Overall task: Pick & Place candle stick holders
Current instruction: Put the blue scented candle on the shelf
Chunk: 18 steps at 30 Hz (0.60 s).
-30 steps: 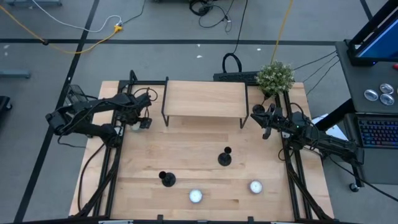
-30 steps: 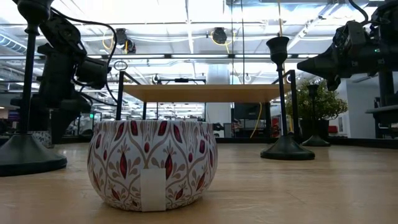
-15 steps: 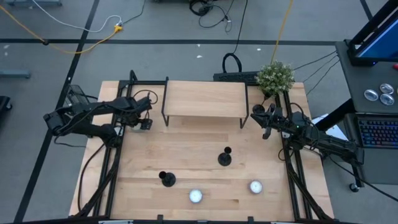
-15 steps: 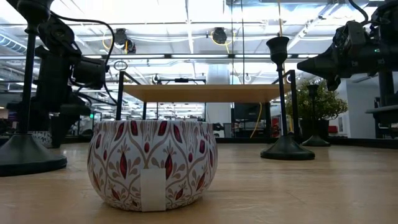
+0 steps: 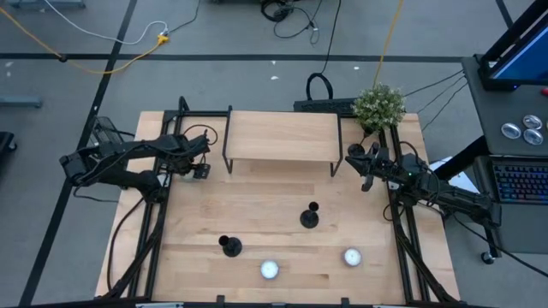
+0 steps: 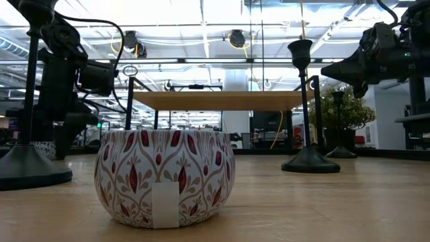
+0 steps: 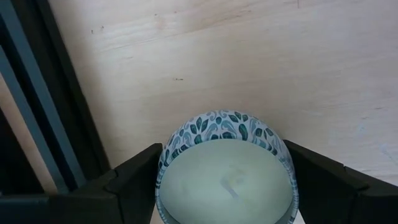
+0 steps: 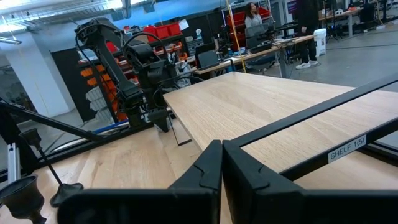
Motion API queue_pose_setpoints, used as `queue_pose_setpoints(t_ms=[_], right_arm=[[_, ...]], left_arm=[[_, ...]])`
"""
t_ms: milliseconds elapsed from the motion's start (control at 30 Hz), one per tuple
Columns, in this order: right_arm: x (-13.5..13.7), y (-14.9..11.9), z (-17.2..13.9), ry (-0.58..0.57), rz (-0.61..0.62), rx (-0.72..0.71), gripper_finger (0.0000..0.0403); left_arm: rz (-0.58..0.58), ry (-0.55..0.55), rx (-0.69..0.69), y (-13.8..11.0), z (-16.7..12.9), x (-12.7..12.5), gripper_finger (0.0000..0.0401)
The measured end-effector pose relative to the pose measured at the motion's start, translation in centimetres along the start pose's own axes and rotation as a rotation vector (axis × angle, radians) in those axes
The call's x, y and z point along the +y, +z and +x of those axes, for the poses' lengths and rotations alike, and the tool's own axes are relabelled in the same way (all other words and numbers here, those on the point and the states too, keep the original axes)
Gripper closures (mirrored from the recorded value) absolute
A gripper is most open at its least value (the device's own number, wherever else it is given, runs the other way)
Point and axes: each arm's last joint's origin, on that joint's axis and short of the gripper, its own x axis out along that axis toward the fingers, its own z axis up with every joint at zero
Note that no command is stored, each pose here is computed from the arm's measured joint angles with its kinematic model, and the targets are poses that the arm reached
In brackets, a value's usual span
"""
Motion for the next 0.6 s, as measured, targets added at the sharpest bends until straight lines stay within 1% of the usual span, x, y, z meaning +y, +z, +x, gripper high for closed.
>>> queue_pose_setpoints(t_ms=[133,233,433,600], right_arm=[[0.0,0.0,0.0,0.000,0.000,0.000,0.0399],[0.0,0.0,0.0,0.000,0.000,0.001,0.0399],[0.0,0.0,0.0,0.000,0.000,0.000,0.0399],[0.0,0.0,0.0,0.000,0.000,0.000,0.0399]], left_arm=[[-0.004,0.000,-0.005,0.0,0.0,0.0,0.0095],[-0.005,-0.002,-0.014,-0.1,-0.3,0.1,0.0103],[-0.018,-0.025,-0.051,0.1,-1.7,0.0,0.0104],[-0.018,-0.020,-0.044,0.3,-3.0,-0.1,0.0099]])
